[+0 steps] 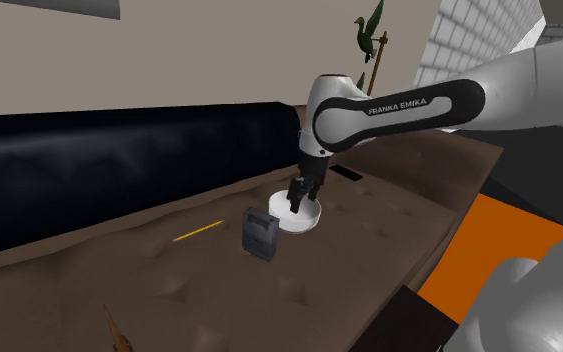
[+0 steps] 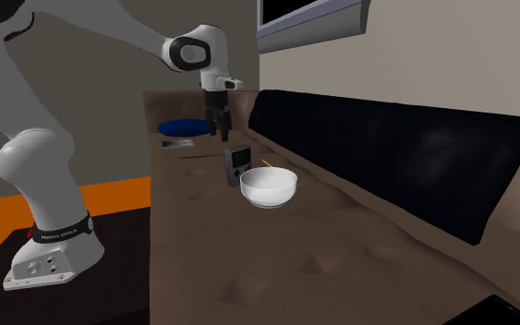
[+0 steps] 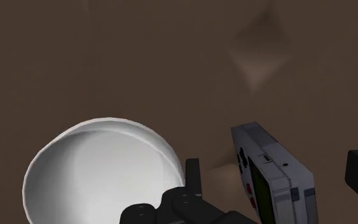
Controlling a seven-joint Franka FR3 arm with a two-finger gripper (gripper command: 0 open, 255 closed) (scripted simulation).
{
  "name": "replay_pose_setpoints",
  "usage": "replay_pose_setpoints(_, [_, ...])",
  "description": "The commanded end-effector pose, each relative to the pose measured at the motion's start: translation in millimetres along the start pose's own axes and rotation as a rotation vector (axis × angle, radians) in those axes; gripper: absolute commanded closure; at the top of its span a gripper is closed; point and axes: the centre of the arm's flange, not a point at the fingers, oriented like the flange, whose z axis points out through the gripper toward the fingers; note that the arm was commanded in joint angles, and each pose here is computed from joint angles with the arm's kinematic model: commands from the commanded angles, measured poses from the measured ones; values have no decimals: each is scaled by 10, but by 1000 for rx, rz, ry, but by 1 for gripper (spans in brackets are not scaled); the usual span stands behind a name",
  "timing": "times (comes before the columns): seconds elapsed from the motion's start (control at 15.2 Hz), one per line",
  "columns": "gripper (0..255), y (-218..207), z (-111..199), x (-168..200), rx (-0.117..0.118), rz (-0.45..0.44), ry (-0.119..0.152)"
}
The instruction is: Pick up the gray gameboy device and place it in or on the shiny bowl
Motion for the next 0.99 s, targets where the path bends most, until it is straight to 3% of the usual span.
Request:
replay_pose_setpoints(0.0, [0,-124,141,215,-11,-36,0])
replay_pose_setpoints(0.4, [0,-454,570,798,-45,-138,-3])
replay_pose_setpoints(0.92, [0,-436,970,797,-45,-138,-3])
